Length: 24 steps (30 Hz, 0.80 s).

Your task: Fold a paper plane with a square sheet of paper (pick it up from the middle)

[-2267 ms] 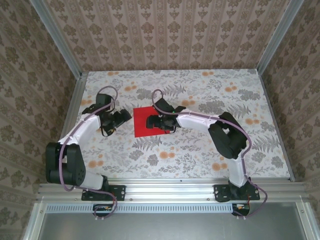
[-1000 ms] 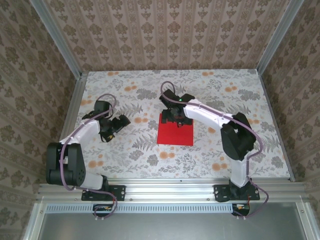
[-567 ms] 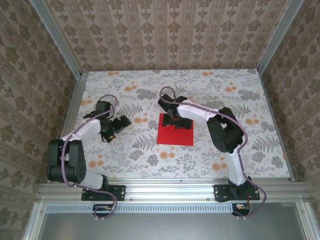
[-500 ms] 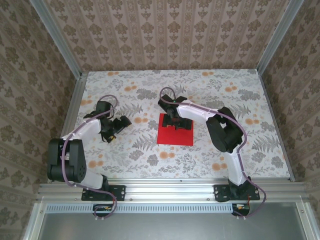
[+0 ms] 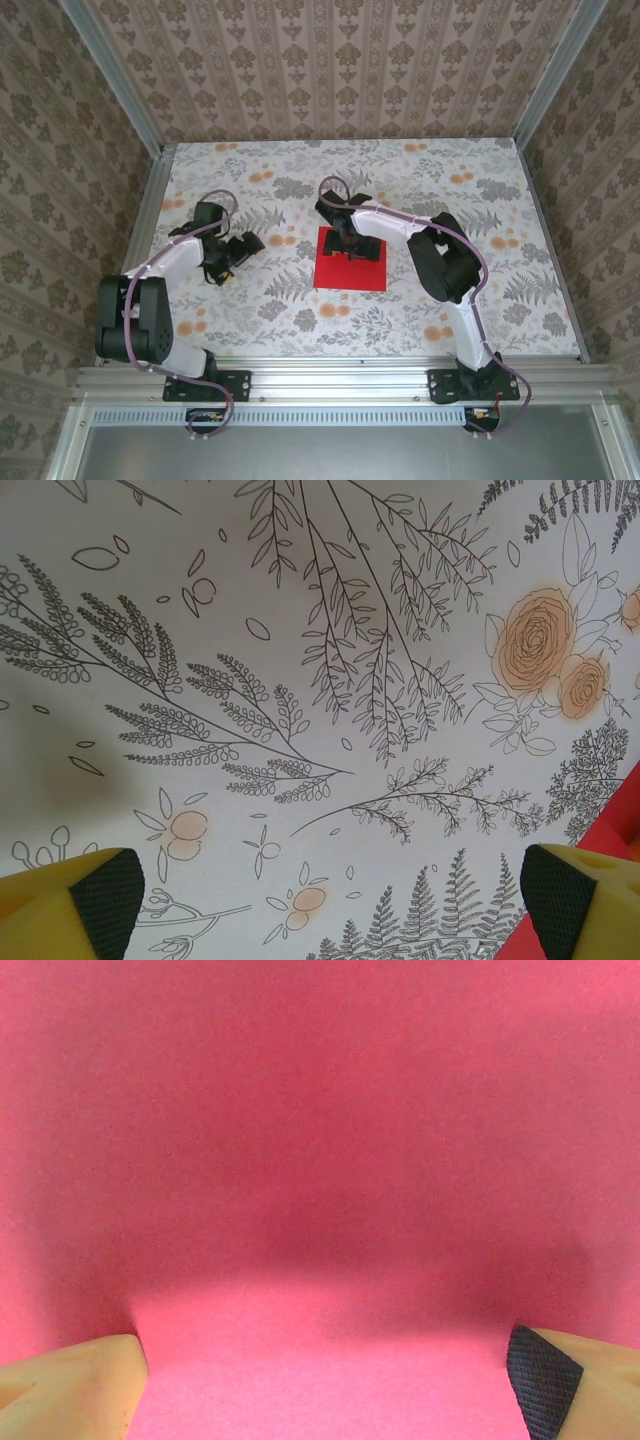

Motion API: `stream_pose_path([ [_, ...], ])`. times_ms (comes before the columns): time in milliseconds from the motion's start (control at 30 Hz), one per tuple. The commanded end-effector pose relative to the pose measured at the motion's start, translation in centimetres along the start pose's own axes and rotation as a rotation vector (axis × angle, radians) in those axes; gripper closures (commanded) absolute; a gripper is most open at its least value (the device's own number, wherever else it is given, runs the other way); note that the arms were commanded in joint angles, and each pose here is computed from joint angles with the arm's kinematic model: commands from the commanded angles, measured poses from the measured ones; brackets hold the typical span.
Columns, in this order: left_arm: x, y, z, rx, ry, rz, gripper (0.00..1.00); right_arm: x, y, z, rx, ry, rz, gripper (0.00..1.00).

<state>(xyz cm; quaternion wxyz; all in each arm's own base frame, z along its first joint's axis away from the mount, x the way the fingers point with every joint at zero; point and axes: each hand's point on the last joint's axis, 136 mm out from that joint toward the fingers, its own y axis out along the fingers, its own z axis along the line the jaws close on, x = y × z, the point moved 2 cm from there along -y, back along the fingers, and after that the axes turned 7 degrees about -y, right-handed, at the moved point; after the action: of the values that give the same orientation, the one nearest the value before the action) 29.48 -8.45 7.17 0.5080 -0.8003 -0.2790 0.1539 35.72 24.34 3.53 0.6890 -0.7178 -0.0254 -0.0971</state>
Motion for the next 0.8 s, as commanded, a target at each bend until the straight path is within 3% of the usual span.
stream_pose_path([
  [0, -0.4, 0.3, 0.1, 0.002, 0.008, 0.021, 0.0, -2.7, 3.0, -1.1, -0.051, -0.019, 0.114, 0.07],
  [400, -0.7, 0.3, 0.1, 0.001, 0.011, 0.028, 0.0, -3.1, 3.2, -1.4, -0.046, -0.034, 0.12, 0.23],
  [767, -1.0, 0.3, 0.0, 0.002, 0.016, 0.035, 0.0, -1.7, 1.3, -0.3, 0.025, -0.055, 0.06, 0.31],
])
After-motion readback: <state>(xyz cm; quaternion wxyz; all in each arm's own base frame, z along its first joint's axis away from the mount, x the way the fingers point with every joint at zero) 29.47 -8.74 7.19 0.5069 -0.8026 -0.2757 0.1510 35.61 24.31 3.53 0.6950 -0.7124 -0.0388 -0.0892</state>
